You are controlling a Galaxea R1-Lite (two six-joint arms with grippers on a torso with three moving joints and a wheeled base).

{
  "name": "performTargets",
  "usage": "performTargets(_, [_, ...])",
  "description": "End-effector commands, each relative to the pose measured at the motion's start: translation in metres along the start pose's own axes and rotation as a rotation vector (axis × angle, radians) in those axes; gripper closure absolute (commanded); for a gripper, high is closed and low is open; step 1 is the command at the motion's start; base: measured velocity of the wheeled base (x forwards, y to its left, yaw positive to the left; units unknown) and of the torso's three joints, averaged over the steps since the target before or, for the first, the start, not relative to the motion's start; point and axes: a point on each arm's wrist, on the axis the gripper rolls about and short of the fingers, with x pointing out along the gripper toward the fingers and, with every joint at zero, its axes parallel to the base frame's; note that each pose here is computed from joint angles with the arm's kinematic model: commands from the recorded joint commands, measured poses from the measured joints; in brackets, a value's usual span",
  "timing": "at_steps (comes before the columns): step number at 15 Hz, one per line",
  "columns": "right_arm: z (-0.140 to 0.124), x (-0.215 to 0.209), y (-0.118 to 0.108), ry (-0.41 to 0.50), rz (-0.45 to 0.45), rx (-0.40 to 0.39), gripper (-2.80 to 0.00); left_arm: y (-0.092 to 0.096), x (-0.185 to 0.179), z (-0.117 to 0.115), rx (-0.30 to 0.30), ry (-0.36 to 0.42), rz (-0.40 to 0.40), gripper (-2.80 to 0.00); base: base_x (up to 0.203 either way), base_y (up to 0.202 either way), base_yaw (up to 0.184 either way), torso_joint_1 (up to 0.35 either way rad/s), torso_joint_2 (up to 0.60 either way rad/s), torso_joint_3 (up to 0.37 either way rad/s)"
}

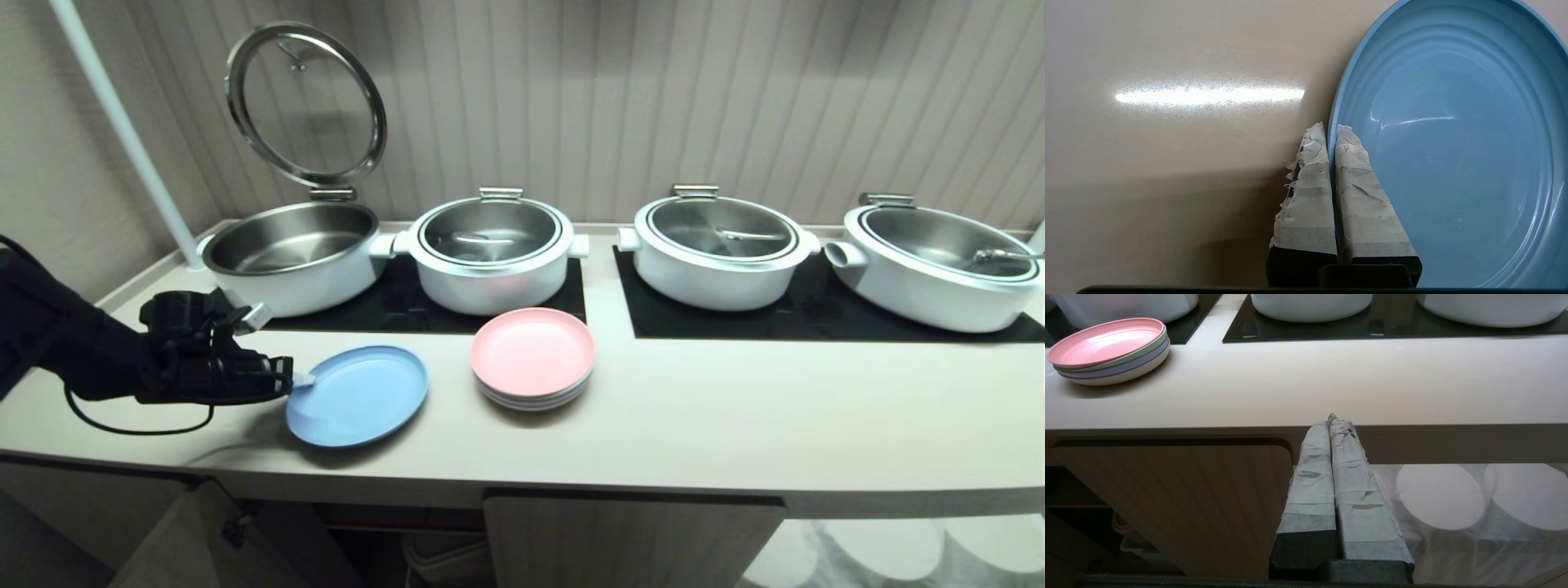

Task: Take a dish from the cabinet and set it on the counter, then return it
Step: Place it on the table

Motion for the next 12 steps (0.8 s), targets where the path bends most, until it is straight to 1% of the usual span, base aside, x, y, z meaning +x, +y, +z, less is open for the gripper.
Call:
performTargets(1, [0.0002,-0.0001,0.0,-0.001,0.0,0.0,0.0,-0.0005,0.0013,0.0001,0.003,0.0,-0.003,0.0,0.0,0.0,0.0,0.0,0.0,0.0])
performTargets(12, [0.0004,-0.0001,0.0,-0.001,-0.001,0.0,0.0,-0.0011,0.003,-0.0017,0.006,0.006,-0.006,0.0,0.0,0.0,0.0,0.0,0.0,0.0])
